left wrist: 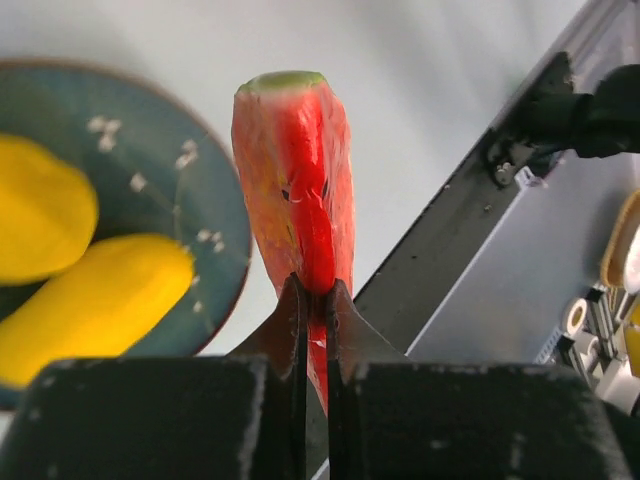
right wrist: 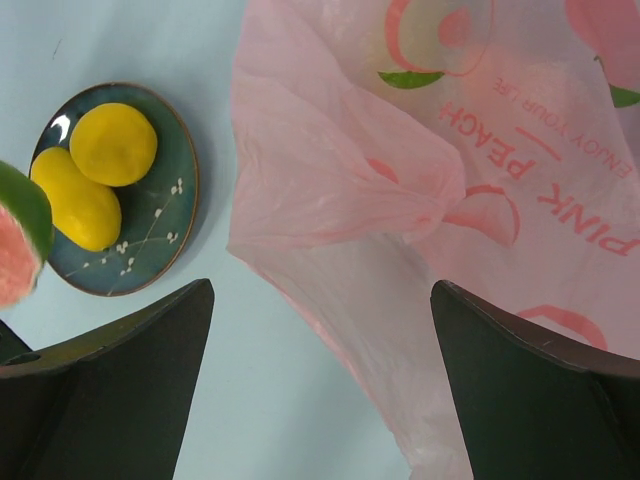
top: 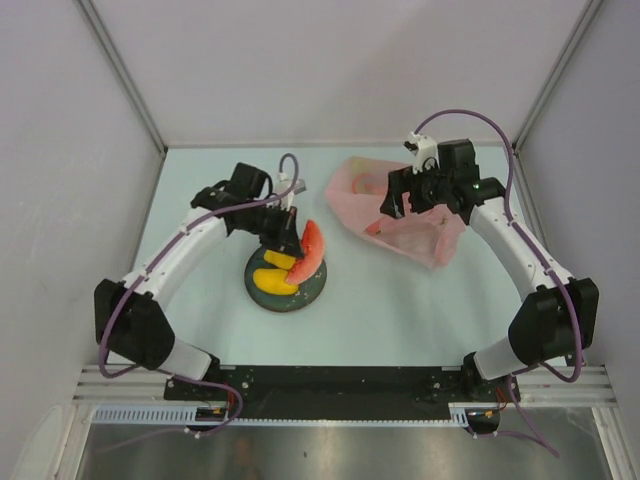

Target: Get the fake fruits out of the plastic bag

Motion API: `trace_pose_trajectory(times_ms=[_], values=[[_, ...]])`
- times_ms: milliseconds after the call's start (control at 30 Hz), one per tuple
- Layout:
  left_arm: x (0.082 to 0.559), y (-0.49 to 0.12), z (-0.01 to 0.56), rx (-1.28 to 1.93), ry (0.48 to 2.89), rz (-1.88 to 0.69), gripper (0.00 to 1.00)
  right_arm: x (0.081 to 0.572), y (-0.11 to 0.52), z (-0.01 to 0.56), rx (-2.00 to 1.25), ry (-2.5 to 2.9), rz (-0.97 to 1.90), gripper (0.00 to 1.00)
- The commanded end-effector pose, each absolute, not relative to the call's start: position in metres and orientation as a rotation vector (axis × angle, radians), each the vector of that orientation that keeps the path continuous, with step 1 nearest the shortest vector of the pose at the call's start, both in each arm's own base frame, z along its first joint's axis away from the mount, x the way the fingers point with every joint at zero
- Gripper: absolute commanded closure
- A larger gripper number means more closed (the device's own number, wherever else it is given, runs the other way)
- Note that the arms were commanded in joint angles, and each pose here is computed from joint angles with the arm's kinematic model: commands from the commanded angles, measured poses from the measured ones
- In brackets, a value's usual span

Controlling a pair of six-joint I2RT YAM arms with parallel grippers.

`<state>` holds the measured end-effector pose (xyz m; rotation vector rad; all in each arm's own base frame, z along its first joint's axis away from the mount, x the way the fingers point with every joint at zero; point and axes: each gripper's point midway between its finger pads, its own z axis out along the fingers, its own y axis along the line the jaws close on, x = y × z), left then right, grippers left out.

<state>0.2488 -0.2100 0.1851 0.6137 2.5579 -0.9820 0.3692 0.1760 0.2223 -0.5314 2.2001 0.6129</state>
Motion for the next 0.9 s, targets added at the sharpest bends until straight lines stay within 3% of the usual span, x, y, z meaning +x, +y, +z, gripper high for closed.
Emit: trace_pose_trajectory(times_ms=[0, 267, 433, 500, 567, 633, 867], values=[[0.271, -0.246, 0.19, 0.703, 2.501, -1.099, 1.0, 0.373, 0.166, 0.235, -0.499, 2.165, 0.585, 0.05], [0.3, -0.251, 0.153, 0.607, 2.622, -0.997, 1.0, 0.373, 0.151, 0.235, -0.461, 2.17, 0.563, 0.05], [0.312, -0.243, 0.132, 0.48, 2.706, -0.785, 1.0, 0.374, 0.144, 0.229, -0.432, 2.189, 0.561, 0.05], [0.322, -0.239, 0.132, 0.44, 2.694, -0.714, 0.8, 0.374, 0.143, 0.226, -0.427, 2.198, 0.563, 0.05], [0.326, -0.24, 0.136, 0.378, 2.696, -0.704, 0.84, 0.375, 0.144, 0.224, -0.427, 2.204, 0.566, 0.05], [0.33, -0.24, 0.136, 0.316, 2.7, -0.668, 0.99, 0.376, 0.144, 0.221, -0.427, 2.212, 0.568, 0.05], [0.343, -0.235, 0.119, 0.137, 2.744, -0.425, 1.0, 0.377, 0.145, 0.213, -0.415, 2.239, 0.578, 0.05]])
